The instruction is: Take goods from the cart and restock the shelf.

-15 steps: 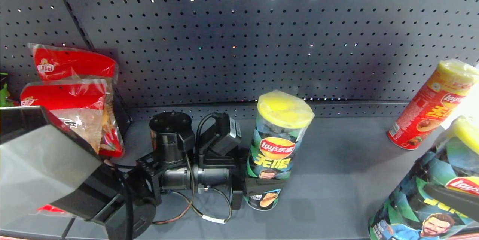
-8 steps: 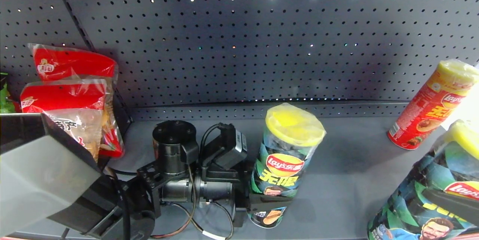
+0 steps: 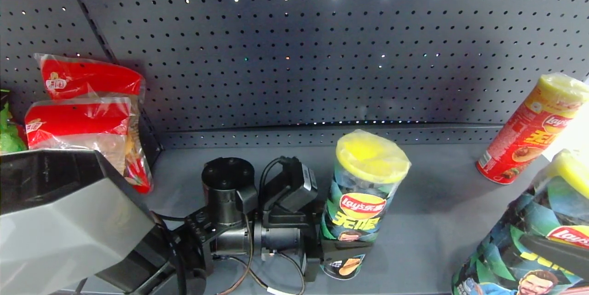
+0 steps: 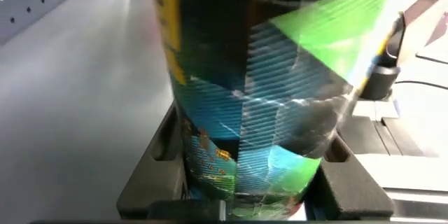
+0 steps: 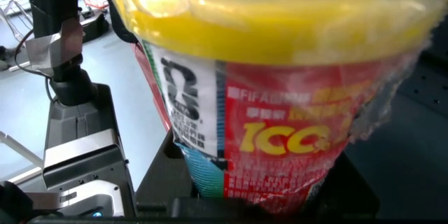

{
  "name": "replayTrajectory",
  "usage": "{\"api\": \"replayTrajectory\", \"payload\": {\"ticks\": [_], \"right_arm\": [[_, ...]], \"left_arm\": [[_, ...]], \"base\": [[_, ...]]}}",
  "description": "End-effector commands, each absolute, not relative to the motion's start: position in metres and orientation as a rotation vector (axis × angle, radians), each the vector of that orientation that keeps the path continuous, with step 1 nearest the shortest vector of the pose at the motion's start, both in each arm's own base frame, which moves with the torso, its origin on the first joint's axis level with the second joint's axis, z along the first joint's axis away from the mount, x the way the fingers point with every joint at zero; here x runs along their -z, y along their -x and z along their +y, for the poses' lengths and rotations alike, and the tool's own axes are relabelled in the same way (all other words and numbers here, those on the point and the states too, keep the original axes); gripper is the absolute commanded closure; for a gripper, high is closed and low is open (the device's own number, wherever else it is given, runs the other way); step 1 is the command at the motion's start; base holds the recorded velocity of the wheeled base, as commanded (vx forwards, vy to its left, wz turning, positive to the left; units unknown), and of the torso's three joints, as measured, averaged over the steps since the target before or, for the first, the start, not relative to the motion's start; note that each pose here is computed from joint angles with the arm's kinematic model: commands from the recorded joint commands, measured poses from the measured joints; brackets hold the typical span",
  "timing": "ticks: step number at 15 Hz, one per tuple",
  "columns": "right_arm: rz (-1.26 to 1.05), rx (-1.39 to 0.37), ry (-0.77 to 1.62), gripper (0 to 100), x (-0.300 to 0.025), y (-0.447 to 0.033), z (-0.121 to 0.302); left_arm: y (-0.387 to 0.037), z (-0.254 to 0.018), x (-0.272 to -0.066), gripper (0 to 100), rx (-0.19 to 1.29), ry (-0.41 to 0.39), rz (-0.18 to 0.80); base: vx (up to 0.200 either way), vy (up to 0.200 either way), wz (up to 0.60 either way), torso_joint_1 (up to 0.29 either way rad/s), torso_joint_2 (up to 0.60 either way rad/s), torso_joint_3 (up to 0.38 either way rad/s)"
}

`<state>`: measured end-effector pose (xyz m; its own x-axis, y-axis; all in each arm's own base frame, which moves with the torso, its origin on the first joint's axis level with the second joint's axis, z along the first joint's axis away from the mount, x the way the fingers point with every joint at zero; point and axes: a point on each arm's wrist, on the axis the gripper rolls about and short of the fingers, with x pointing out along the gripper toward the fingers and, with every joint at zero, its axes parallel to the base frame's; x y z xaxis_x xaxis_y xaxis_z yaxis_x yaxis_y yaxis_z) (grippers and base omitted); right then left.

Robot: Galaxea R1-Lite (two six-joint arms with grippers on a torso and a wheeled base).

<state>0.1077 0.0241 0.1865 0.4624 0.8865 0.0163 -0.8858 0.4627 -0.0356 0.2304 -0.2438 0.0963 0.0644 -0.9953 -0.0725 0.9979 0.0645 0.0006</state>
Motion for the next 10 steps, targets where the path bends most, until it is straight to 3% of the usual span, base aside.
{"api": "replayTrajectory", "payload": {"ticks": [1,10], "right_arm": [[-0.032,-1.090,0.022,100,-0.186,-0.108,0.024],[-0.031,-1.090,0.022,100,-0.186,-0.108,0.024]], "left_arm": [[-0.225,-0.239,-0.088,100,1.507,-0.055,0.106],[-0.221,-0.226,-0.086,100,1.487,-0.056,0.134]], "base": [[0.000,0.000,0.00,0.000,0.00,0.000],[0.000,0.000,0.00,0.000,0.00,0.000]]}}
